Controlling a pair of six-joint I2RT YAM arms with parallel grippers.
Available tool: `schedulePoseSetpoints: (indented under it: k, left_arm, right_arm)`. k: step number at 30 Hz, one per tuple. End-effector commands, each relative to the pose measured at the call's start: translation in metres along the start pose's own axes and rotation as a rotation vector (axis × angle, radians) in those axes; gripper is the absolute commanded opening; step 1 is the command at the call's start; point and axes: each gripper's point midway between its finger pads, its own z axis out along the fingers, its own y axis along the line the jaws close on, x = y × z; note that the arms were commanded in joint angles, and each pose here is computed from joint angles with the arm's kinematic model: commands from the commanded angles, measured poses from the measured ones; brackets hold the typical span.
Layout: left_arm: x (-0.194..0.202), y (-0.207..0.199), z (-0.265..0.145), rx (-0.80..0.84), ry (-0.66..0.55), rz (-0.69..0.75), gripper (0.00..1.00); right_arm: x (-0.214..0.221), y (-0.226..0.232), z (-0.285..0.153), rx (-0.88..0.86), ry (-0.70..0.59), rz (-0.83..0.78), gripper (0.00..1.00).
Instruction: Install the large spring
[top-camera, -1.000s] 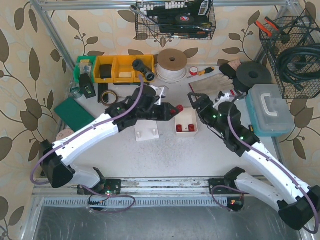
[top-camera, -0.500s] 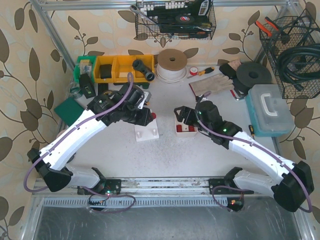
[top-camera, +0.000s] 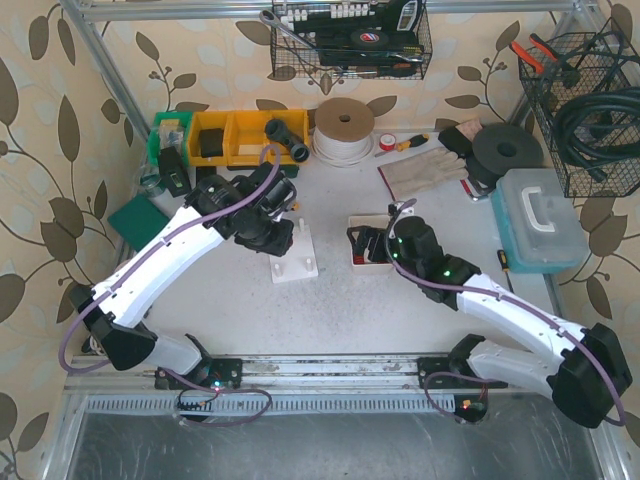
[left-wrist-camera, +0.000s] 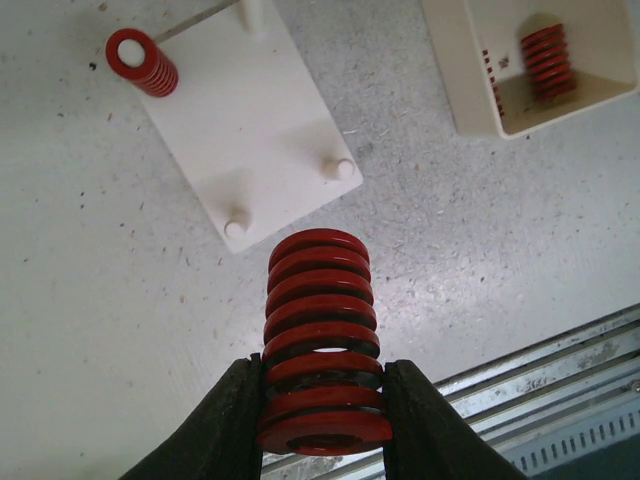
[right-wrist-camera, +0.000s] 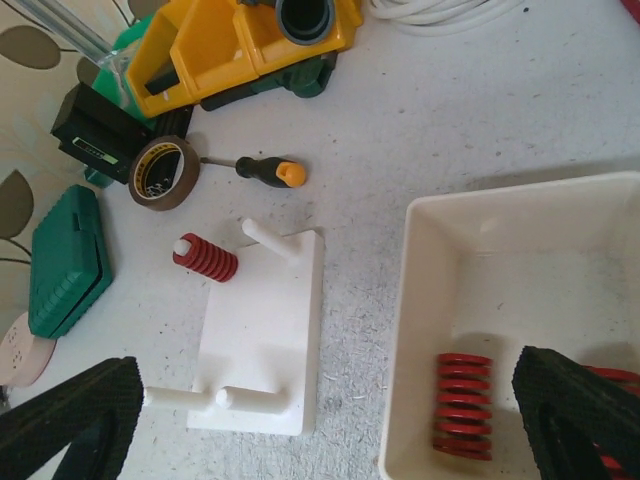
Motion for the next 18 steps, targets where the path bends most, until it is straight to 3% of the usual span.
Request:
schedulePoseSetpoints:
  k: [1, 18]
  left_arm:
    - [0.001, 0.011, -0.013, -0.048, -0.005, -0.028, 0.0]
    - [-0.008, 0.02, -0.02, -0.182, 0.104, -0.004, 0.0]
  right_arm:
    - [-0.006, 0.008, 0.0, -0.046, -0.085, 0.009, 1.0]
    - [-0.008, -0.007, 0.004, 0.047, -0.109, -0.012, 0.97]
